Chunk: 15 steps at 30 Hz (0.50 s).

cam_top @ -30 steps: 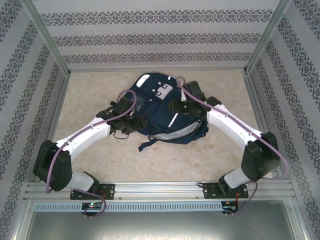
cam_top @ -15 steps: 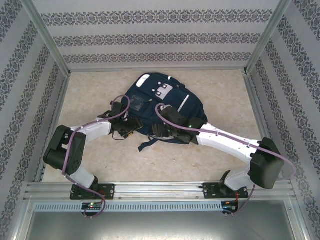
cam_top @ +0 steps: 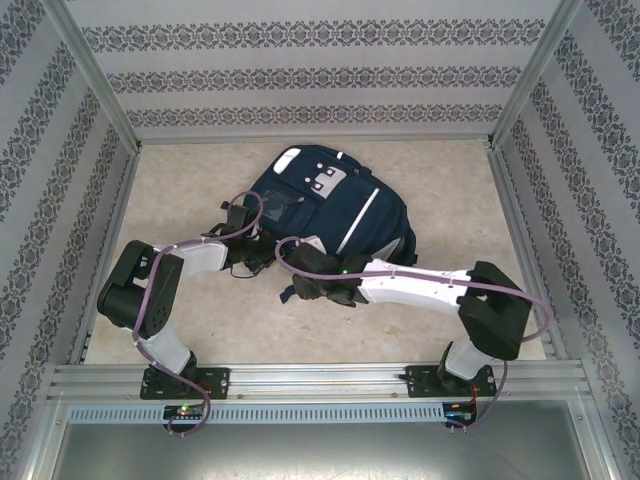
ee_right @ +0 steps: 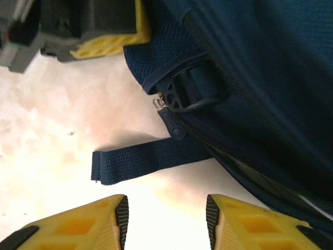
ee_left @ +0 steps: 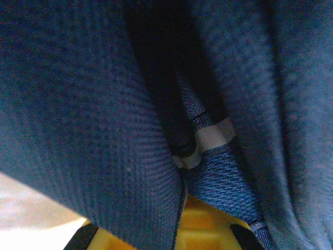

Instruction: Pack the student bag

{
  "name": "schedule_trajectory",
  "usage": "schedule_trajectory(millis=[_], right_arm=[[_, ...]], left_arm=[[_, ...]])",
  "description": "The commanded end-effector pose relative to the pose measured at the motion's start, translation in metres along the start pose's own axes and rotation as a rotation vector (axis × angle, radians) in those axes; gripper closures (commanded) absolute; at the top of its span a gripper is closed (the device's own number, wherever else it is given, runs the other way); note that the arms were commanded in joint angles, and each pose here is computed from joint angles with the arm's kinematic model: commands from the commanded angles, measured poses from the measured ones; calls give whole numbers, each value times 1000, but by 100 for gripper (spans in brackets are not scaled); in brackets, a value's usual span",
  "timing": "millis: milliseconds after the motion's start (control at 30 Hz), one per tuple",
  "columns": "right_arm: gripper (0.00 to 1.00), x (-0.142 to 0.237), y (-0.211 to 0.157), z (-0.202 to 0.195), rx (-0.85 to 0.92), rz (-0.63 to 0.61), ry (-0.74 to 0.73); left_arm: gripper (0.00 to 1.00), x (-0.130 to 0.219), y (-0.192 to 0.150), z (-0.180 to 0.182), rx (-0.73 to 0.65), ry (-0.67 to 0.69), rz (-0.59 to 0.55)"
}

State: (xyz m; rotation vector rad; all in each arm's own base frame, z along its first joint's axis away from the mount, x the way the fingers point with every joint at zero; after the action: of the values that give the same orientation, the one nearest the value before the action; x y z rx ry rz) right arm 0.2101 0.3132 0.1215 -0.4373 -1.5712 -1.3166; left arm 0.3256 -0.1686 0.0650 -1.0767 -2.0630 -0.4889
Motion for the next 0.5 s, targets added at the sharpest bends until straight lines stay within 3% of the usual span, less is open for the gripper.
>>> schedule_trajectory(millis=[0, 467], right_arm=[[59, -11, 8, 6, -5, -17, -57], [64, -69, 10, 2, 74, 63, -194]], left_arm=[[97, 8, 3, -12, -29, -19, -49], [96, -3, 2, -6, -34, 23, -2]])
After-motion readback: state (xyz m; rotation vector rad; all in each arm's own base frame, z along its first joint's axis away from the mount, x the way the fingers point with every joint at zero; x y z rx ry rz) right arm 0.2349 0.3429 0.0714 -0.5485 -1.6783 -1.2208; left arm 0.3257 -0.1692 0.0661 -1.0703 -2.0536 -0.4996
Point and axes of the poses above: each hand's point on the last joint's axis, 136 mm out from that joint toward the fingers, its own x axis back along the fingers, its own z axis along the line the jaws close on, y = z × x, the point moved 4 cm from there along x, back along the fingers, and after that the axes turned 4 degrees about x, right-handed, at the moved point
